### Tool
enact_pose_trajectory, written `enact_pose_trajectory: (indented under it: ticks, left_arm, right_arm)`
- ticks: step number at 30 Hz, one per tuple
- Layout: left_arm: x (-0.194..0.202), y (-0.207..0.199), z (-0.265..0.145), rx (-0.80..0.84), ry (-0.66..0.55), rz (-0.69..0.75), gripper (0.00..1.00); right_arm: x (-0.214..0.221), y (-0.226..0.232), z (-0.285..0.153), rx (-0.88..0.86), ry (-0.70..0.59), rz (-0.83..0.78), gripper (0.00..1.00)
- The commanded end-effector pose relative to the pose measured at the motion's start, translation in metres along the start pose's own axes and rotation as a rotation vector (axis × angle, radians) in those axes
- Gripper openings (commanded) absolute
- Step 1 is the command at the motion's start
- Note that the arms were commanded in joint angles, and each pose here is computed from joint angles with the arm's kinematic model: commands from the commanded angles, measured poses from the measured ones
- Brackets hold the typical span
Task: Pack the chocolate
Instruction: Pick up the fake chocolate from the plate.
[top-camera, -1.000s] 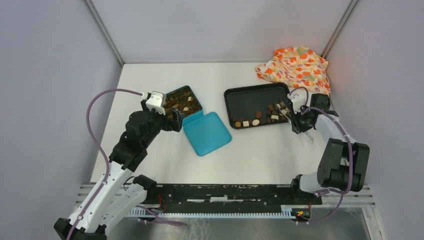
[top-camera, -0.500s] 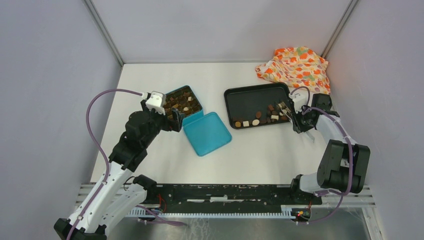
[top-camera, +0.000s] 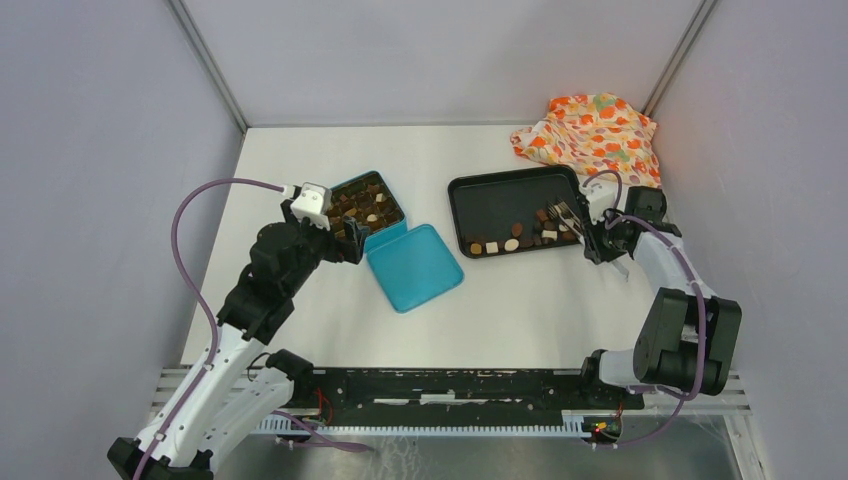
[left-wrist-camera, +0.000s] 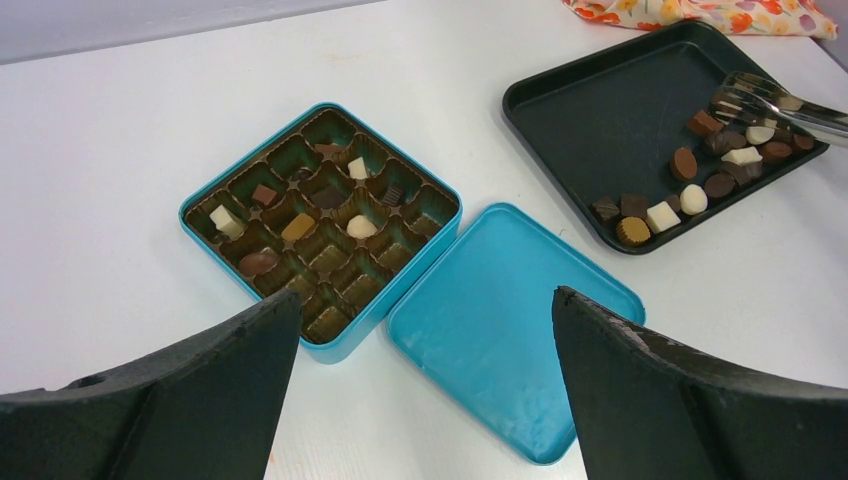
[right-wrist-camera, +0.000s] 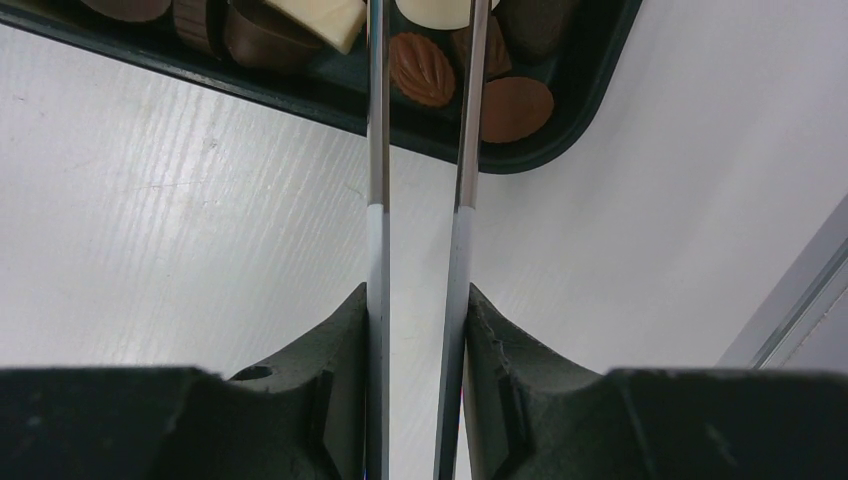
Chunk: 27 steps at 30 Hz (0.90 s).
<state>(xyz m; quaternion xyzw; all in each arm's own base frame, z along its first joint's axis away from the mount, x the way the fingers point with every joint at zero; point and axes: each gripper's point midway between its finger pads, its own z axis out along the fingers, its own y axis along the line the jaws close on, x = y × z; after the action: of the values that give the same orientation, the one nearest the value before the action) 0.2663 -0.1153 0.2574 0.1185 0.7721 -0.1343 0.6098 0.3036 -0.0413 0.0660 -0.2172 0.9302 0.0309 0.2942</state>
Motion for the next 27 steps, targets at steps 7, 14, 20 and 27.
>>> enact_pose_trajectory:
  ticks: [7, 14, 20, 27]
  left_arm:
    - [-0.016, -0.003, -0.004, 0.016, -0.054, -0.009, 1.0]
    - [-0.017, -0.002, -0.005, 0.011, -0.06, -0.009, 1.0]
    - [-0.018, -0.001, -0.005, 0.005, -0.064, -0.009, 1.0]
    - [-0.018, 0.003, -0.005, -0.014, -0.063, -0.009, 1.0]
  right_arm:
    - [-0.05, -0.005, -0.021, 0.011, -0.19, -0.037, 0.15]
    - [-0.077, 0.02, -0.029, -0.112, -0.293, -0.053, 0.14]
    - [-0.113, 0.052, -0.035, -0.25, -0.386, -0.115, 0.14]
    - [-0.174, 0.11, -0.037, -0.391, -0.442, -0.262, 0.14]
